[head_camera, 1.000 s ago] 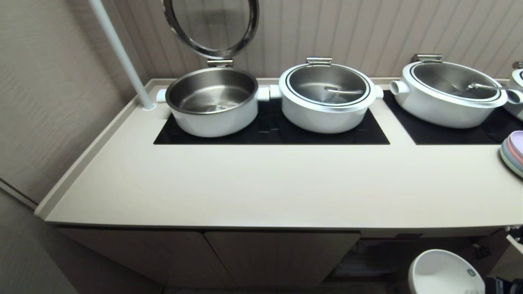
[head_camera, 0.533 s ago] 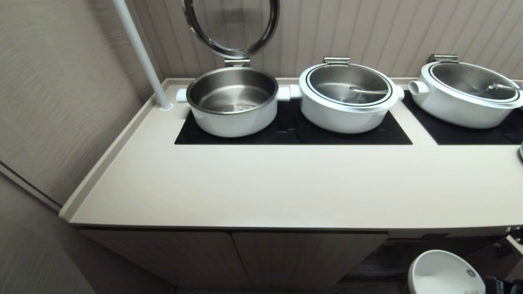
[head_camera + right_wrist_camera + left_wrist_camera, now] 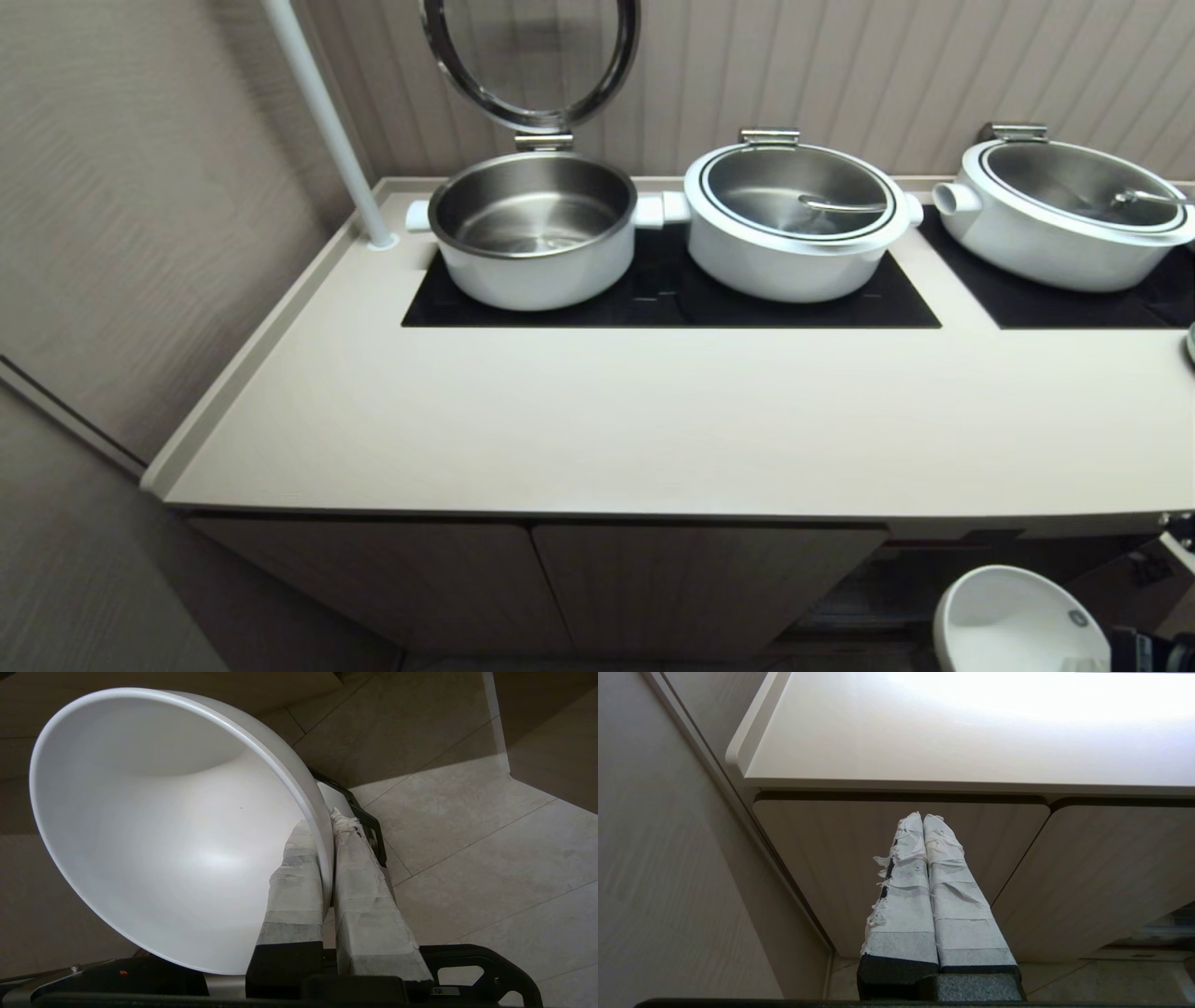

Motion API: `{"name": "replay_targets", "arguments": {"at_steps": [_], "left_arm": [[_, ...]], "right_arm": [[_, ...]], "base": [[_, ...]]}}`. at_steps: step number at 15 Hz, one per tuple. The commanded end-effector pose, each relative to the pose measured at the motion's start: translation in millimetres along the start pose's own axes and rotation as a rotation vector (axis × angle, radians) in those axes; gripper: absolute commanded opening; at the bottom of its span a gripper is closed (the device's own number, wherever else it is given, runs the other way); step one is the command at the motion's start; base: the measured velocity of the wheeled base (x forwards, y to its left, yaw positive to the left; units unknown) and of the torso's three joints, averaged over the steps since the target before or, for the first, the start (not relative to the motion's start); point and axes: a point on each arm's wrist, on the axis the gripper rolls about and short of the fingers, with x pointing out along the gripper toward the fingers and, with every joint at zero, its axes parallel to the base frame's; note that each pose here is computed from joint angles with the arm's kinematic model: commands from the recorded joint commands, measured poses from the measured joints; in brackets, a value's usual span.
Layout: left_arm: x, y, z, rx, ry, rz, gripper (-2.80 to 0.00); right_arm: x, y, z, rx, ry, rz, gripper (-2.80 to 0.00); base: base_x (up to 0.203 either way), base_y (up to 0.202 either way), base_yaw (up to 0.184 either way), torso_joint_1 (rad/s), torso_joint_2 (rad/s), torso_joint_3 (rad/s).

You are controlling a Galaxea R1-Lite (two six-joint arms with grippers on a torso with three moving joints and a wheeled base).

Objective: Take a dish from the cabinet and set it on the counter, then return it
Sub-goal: Place it on the table

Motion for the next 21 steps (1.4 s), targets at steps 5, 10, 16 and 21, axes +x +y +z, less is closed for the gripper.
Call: {"name": "replay_targets", "arguments": {"at_steps": [5,10,16,21], "left_arm": [[0.0,0.0,0.1,0.000,-0.001,0.000,-2.80],[0.0,0.0,0.1,0.000,-0.001,0.000,-2.80],[0.0,0.0,0.1,0.000,-0.001,0.000,-2.80],[0.0,0.0,0.1,0.000,-0.001,0.000,-2.80]], "right_arm": [[-2.9,3.6,6.3,0.007,-0.015,0.012,-2.80],[-3.0,26.3,34.7,-0.024,-0.020,0.085,-2.80],[11.5,74.0,99.6,-0.054,-0.010,0.117,-2.80],[42.6,126.3,162.2,-0.078,0.048,0.173,-2.80]], "base": [[0.000,0.000,0.000,0.000,0.00,0.000],[0.000,0.000,0.000,0.000,0.00,0.000],[0.000,0.000,0.000,0.000,0.00,0.000],[0.000,0.000,0.000,0.000,0.00,0.000]]}}
